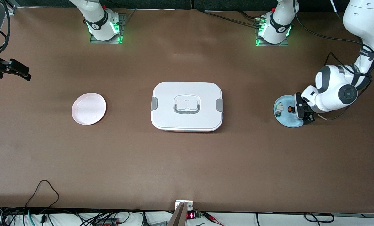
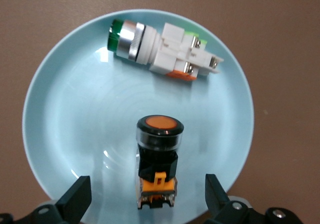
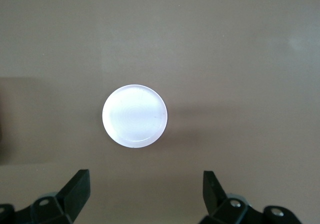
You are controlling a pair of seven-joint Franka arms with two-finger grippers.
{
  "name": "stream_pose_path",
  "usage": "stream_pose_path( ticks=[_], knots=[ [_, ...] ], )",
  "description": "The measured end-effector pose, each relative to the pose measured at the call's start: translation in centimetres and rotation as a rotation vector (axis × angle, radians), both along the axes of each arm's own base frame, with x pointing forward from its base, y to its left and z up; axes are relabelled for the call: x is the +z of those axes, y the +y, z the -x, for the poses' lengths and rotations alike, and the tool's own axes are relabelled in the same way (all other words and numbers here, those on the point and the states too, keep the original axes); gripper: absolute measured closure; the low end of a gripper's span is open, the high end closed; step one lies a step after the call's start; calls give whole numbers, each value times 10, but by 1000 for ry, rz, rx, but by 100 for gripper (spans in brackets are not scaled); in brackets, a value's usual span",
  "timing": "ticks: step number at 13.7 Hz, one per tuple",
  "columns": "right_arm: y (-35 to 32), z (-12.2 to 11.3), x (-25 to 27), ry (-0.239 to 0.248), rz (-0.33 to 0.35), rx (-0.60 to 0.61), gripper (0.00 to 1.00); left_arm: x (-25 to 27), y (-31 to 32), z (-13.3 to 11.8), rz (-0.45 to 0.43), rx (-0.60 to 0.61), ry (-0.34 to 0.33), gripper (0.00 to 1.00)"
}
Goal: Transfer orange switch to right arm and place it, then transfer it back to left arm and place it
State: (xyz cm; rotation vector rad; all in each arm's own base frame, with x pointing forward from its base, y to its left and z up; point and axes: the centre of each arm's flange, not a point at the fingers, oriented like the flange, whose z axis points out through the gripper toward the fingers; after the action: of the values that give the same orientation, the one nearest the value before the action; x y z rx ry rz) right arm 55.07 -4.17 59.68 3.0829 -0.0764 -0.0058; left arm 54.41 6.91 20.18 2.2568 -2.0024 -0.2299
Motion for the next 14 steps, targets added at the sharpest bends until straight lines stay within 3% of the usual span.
stream_pose_path(
  ticks=[4,8,14],
  knots=[
    [0,1,10,-6,-4,-2,0,77,-16,-10,-124,298,93,0],
    [-1,2,14,-2,-18,-2,0,164,-28,-13,-200,550,10,0],
    [-1,4,12,21,-19,3,0,286,-58,-28,-254,887,30,0]
  ],
)
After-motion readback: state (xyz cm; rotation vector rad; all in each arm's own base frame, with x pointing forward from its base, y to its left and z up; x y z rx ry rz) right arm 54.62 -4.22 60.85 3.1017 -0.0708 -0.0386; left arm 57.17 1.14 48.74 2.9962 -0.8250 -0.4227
